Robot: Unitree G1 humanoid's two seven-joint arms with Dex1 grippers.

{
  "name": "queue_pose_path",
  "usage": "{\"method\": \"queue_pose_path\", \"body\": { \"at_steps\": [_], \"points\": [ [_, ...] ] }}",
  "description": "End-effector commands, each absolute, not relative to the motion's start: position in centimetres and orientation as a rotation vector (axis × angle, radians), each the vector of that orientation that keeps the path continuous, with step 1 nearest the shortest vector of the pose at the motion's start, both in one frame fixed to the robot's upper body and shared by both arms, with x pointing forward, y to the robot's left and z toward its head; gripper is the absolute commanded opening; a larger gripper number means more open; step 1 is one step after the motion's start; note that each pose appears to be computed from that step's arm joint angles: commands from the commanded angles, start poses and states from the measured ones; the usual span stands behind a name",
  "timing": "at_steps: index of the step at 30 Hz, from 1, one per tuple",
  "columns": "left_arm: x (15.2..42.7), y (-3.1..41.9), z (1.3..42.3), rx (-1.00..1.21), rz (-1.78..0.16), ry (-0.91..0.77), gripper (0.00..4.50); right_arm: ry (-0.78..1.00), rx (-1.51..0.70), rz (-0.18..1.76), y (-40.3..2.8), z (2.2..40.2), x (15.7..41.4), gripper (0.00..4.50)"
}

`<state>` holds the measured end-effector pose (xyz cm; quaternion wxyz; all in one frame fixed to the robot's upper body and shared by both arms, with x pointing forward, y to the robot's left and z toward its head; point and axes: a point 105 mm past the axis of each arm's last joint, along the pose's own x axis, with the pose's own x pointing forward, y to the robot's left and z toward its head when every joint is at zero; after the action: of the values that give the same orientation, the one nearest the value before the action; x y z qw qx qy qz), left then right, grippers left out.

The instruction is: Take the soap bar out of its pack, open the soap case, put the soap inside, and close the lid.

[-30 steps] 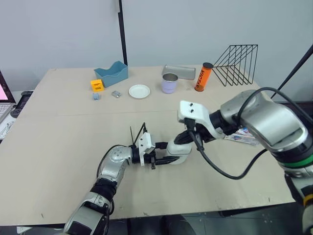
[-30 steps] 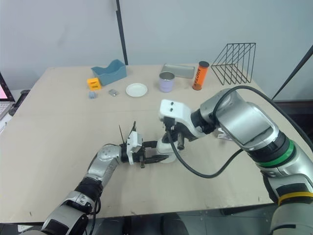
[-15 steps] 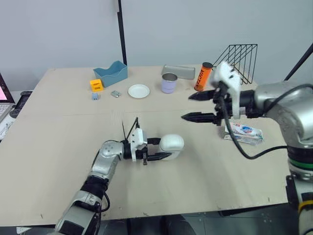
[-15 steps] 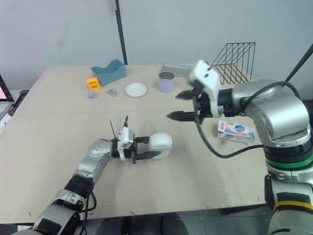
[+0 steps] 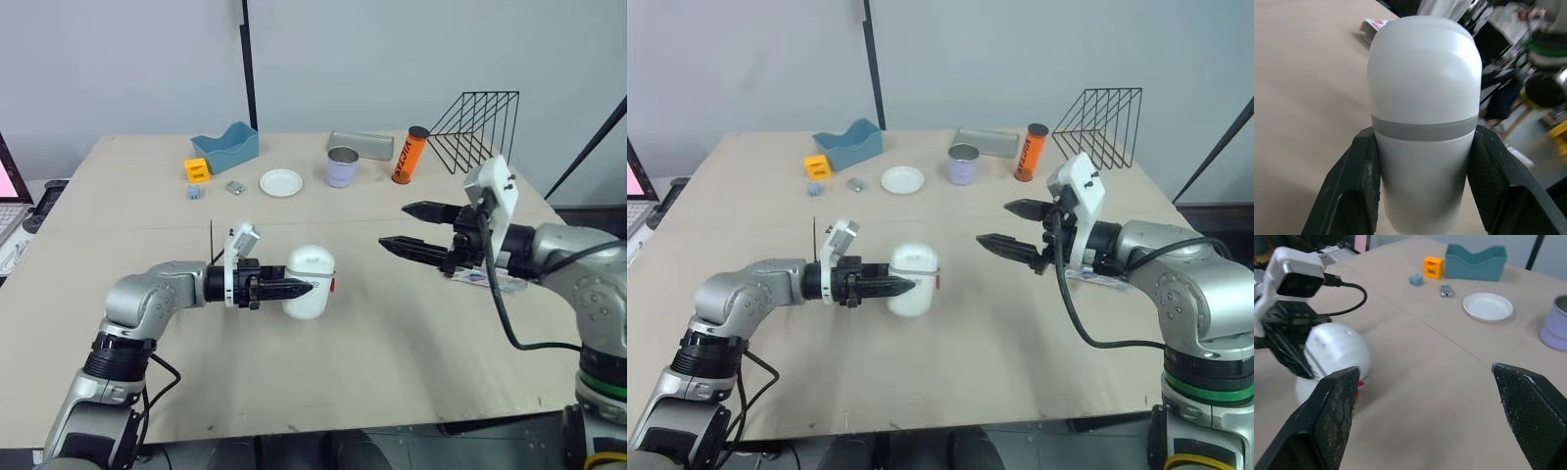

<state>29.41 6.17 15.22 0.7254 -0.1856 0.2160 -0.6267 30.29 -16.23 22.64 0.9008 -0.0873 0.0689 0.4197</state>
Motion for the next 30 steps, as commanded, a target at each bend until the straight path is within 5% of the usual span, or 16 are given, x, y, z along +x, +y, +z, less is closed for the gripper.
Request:
{"method": "queue_pose_path", "body": {
  "at_steps": [1, 5, 13, 14, 20, 30],
  "points": [
    [29.6, 4.9, 16.7, -0.559, -1.39, 0.536, 1.93, 0.105, -0.216, 0.829, -16.5, 22.8, 30.5, 4.46],
    [31.9, 2.3, 15.0, -0.784, -1.254, 0.743, 1.93, 0.091, -0.214, 0.813, -16.6, 22.8, 30.7, 4.46],
    [33.1, 0.7, 10.7, -0.859, -0.996, 0.961, 1.93, 0.102, -0.204, 0.796, -16.8, 22.5, 30.5, 4.46],
    [33.2, 0.9, 10.3, -0.838, -0.96, 0.977, 2.73, 0.102, -0.205, 0.794, -16.8, 22.4, 30.5, 4.5],
    [33.7, 4.3, 9.1, -0.795, -0.779, 1.065, 4.45, 0.115, -0.217, 0.786, -16.8, 22.0, 30.8, 4.5],
    [31.2, 12.7, 14.6, -0.64, -0.906, 0.832, 4.45, 0.108, -0.225, 0.812, -16.5, 21.5, 31.5, 4.5]
  ]
}}
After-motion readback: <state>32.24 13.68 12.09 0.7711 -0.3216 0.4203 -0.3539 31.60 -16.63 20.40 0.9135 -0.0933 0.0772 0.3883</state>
